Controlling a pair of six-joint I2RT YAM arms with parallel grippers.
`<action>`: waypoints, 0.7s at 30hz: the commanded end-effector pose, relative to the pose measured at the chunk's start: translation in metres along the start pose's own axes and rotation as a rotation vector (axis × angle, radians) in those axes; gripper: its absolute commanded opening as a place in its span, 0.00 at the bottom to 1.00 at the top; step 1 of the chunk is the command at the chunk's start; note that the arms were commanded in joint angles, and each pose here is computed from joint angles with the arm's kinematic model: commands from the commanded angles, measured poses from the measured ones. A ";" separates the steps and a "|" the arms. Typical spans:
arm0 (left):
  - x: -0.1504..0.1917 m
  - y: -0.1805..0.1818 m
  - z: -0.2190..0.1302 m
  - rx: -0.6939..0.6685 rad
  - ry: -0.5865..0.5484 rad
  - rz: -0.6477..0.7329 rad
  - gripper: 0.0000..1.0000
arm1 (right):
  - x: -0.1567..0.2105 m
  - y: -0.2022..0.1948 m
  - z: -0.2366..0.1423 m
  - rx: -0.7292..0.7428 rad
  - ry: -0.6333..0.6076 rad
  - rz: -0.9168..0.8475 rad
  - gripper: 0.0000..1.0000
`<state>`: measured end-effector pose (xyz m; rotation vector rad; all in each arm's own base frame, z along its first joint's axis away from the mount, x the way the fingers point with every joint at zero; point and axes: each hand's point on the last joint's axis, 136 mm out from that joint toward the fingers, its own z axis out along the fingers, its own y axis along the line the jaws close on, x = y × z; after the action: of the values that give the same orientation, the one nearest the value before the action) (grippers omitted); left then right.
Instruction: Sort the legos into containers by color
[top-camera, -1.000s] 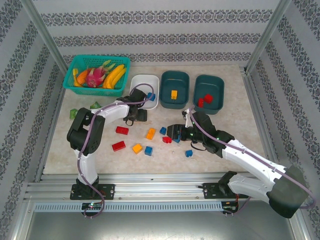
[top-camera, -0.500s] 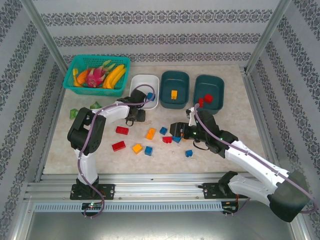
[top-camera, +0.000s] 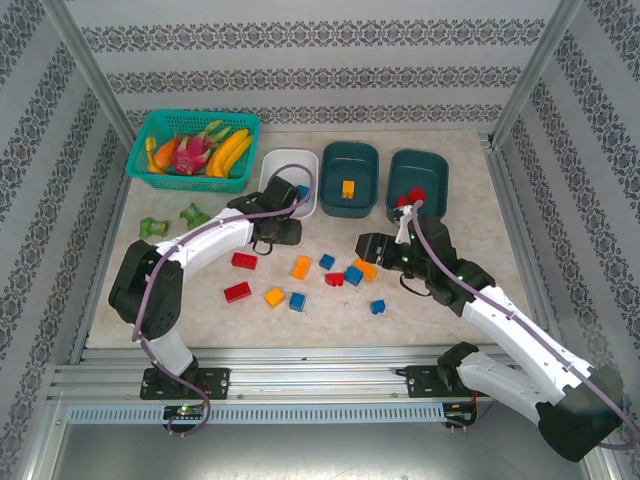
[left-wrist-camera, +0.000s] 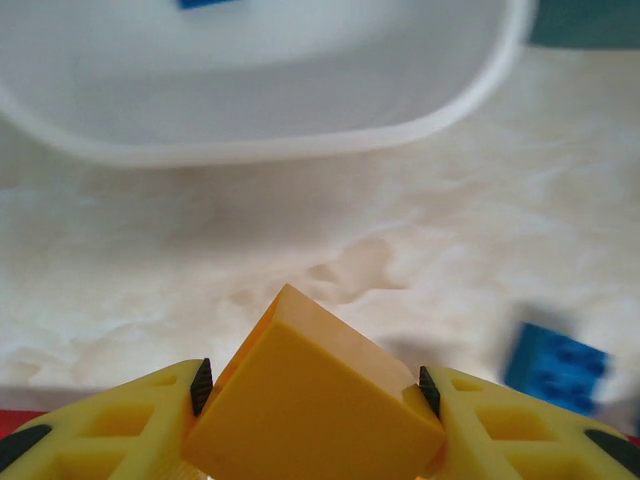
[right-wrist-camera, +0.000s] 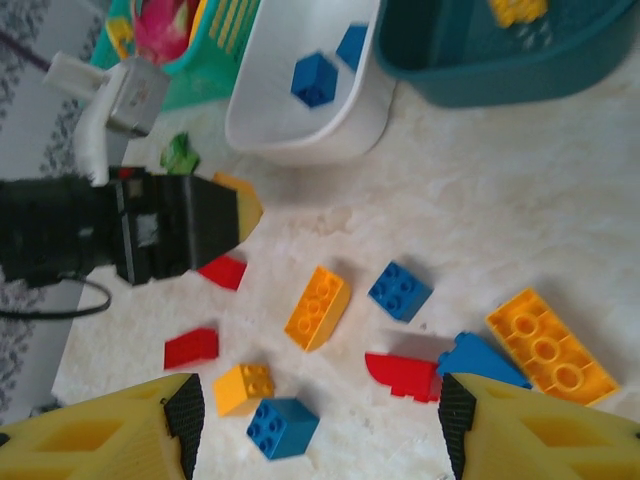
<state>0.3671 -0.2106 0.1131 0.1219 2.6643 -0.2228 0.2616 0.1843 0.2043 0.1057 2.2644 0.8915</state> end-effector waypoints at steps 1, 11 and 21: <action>-0.020 -0.030 -0.015 0.060 0.006 0.009 0.46 | -0.030 -0.009 -0.011 0.072 -0.105 0.053 0.66; -0.100 -0.101 0.026 0.134 -0.015 0.091 0.45 | -0.097 -0.037 -0.005 0.143 -0.187 0.192 0.66; -0.116 -0.113 0.093 0.109 0.009 0.102 0.46 | -0.094 -0.046 -0.001 0.141 -0.157 0.236 0.65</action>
<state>0.5056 -0.3462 0.1019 0.2631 2.6046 -0.3734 0.3471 0.1190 0.2321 0.4850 2.1863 0.7797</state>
